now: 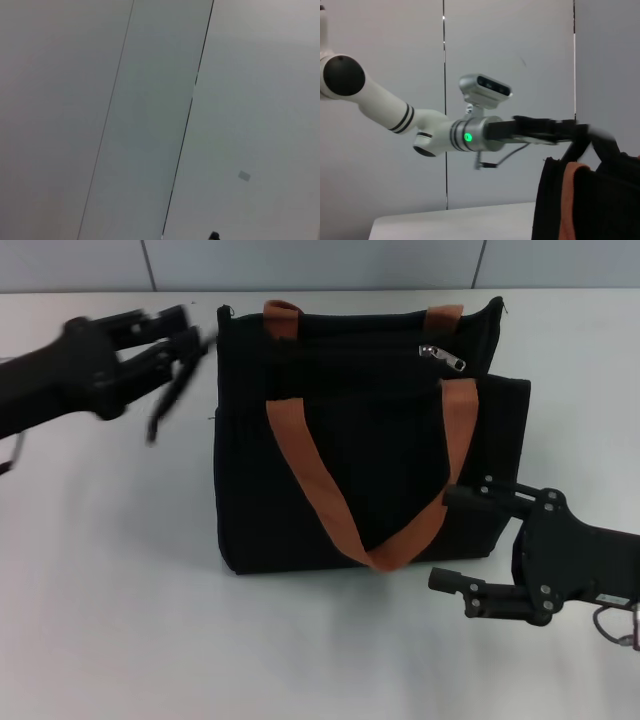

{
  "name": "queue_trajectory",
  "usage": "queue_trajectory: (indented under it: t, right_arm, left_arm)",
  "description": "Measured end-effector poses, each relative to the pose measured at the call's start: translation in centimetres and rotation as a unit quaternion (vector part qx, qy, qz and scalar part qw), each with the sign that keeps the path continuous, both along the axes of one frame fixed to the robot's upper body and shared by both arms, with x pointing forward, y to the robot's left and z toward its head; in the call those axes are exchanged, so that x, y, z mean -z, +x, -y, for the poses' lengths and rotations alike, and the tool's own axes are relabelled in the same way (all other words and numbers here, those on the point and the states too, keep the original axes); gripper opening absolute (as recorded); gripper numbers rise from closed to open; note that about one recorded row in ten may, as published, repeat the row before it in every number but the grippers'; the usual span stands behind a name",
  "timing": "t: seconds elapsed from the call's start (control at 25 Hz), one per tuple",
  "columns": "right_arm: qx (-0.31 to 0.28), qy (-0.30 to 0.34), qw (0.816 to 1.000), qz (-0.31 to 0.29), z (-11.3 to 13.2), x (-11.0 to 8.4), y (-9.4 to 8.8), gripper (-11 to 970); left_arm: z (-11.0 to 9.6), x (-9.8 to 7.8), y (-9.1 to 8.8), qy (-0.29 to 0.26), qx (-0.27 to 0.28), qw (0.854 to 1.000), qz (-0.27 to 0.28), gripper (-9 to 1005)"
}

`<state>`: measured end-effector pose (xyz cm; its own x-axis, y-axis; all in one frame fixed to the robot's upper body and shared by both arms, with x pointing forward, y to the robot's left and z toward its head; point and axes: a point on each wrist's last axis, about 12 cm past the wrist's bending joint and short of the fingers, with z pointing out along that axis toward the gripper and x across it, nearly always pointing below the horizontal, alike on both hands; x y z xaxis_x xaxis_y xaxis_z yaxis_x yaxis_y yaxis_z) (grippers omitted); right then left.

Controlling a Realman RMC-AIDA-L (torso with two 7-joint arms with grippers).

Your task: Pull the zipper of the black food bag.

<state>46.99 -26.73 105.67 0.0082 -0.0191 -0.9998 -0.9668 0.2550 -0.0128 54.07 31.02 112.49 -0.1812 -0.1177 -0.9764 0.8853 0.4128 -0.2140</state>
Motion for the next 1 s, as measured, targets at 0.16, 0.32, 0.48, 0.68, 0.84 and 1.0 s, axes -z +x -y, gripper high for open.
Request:
queue_trajectory:
  t: [0.16, 0.32, 0.48, 0.68, 0.84, 1.0]
  right_arm:
    - [0.006, 0.001, 1.0, -0.005, -0.3, 0.2, 0.2, 804]
    - [0.001, 0.005, 1.0, -0.011, -0.4, 0.2, 0.1, 803]
    - [-0.006, 0.005, 1.0, -0.022, -0.3, 0.2, 0.1, 803]
    - [-0.027, -0.006, 0.999, -0.038, -0.4, 0.4, -0.3, 803]
    - [-0.042, -0.014, 0.998, -0.045, -0.6, 0.5, -0.4, 802]
    - [-0.053, -0.017, 0.997, -0.048, -0.9, 0.5, -0.5, 802]
  left_arm:
    - [-3.2, -0.4, -1.9, 0.011, 0.006, 1.0, -0.014, 325]
    - [-1.9, 0.2, -5.5, -0.01, 0.106, 0.994, 0.028, 415]
    - [0.1, 1.9, -6.7, 0.0, 0.14, 0.99, 0.029, 698]
    - [3.6, 5.1, -8.2, 0.04, 0.181, 0.982, 0.039, 827]
    - [4.5, 6.1, -8.0, 0.065, 0.186, 0.98, 0.028, 827]
    - [4.7, 6.2, -7.8, 0.065, 0.192, 0.979, 0.023, 827]
